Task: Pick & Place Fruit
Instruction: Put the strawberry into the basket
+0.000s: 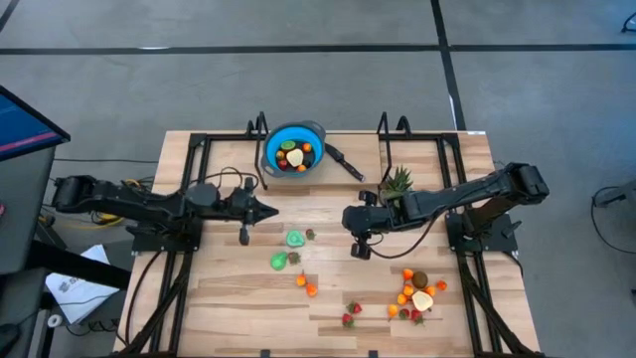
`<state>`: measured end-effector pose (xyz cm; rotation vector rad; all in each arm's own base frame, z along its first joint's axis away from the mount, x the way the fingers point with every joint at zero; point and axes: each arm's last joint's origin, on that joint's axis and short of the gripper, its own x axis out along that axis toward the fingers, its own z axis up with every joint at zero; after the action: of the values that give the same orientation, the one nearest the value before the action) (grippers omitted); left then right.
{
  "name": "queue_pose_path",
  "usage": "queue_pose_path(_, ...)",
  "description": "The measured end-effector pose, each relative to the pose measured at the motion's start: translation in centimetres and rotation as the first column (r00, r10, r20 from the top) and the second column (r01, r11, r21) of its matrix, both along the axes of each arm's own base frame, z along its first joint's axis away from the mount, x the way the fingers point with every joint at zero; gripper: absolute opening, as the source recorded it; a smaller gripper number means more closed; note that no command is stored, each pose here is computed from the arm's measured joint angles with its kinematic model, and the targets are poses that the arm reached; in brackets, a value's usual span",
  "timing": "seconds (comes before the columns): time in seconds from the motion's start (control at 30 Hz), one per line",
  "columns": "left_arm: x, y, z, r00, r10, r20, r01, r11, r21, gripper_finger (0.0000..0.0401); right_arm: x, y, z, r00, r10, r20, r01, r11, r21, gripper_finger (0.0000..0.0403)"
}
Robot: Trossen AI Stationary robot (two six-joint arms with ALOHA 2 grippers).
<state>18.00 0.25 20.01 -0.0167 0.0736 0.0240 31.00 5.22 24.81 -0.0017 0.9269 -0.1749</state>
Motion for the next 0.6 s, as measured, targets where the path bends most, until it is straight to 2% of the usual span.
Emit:
queue_pose_path(0.17,0.9,-0.4,-0.4,1.0,0.025,0.014,-0.025,0.998,0.065,0.0002,-0.2,0.0,0.2,0.998,0.061,-0.016,-0.061,0.997,-0.041,0.0001)
queue_pose_path(0.4,1.2,-0.4,-1.1,0.998,0.055,-0.022,-0.054,0.996,0.072,0.0002,-1.0,-0.8,1.1,0.998,0.065,0.008,-0.065,0.997,-0.044,0.0001)
queue_pose_path(0.5,1.2,-0.4,-1.0,0.998,0.055,-0.017,-0.054,0.996,0.071,0.0002,-1.7,-1.3,0.6,0.993,0.09,0.082,-0.087,0.995,-0.037,0.0001)
queue_pose_path(0.6,1.2,-0.4,-1.0,0.998,0.056,-0.013,-0.055,0.996,0.07,0.0002,-3.0,-2.1,-0.6,0.979,0.101,0.178,-0.105,0.994,0.012,0.0001)
